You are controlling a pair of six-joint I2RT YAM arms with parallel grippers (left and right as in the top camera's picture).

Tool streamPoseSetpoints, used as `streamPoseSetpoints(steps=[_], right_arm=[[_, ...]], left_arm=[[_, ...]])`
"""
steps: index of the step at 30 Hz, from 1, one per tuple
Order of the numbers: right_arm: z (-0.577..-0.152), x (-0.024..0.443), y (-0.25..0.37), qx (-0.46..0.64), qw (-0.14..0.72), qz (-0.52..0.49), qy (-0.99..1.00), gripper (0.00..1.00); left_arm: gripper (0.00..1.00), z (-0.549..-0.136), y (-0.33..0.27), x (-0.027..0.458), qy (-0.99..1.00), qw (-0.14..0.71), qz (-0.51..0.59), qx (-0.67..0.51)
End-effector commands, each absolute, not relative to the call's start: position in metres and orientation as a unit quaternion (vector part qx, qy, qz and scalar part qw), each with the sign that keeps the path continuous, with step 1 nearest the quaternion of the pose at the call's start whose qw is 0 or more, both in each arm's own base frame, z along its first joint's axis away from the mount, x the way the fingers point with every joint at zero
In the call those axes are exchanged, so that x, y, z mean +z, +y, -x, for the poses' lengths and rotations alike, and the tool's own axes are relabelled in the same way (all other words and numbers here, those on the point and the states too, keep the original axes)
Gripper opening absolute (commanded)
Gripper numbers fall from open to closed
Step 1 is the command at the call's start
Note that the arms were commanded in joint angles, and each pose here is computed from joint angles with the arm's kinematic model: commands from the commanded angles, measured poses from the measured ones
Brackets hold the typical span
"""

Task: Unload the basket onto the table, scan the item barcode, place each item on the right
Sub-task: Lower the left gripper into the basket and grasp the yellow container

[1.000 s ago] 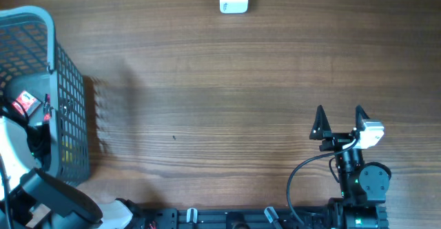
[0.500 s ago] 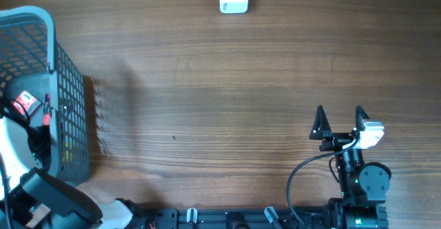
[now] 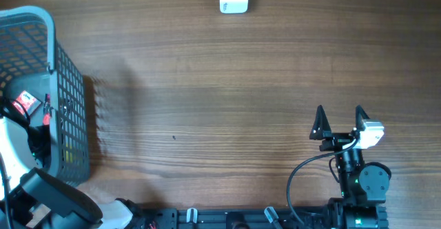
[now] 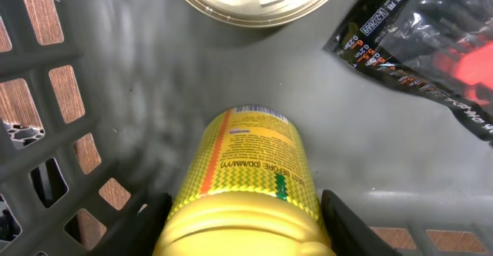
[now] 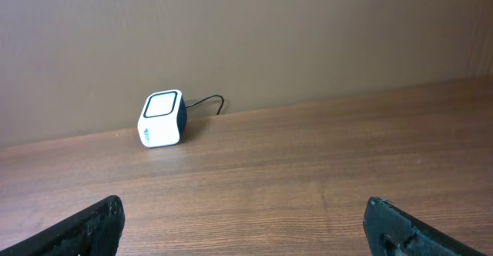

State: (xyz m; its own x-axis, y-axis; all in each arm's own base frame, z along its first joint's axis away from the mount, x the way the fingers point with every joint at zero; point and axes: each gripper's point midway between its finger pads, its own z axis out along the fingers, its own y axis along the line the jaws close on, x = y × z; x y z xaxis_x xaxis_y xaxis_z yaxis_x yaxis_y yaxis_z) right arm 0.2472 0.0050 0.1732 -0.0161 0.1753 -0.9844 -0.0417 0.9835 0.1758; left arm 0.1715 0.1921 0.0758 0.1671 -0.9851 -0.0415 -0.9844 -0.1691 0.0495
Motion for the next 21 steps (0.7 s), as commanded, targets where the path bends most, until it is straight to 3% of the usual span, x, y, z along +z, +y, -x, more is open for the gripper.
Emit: streamPoseSetpoints(steps=[1,21], right_arm=[[-0.247,0.1743,0.0049,0.08,0.702,-0.051,0.706,1.0],[-0.247,0.1743,0.0049,0.08,0.702,-0.051,0.706,1.0]], left_arm=[[0.41,-0.1674,0.1916,0.0721,-0.646,0.013,-0.762,-0.041],[0.41,-0.1699,0.194,0.0819,-0.647,0.01,-0.761,-0.041]])
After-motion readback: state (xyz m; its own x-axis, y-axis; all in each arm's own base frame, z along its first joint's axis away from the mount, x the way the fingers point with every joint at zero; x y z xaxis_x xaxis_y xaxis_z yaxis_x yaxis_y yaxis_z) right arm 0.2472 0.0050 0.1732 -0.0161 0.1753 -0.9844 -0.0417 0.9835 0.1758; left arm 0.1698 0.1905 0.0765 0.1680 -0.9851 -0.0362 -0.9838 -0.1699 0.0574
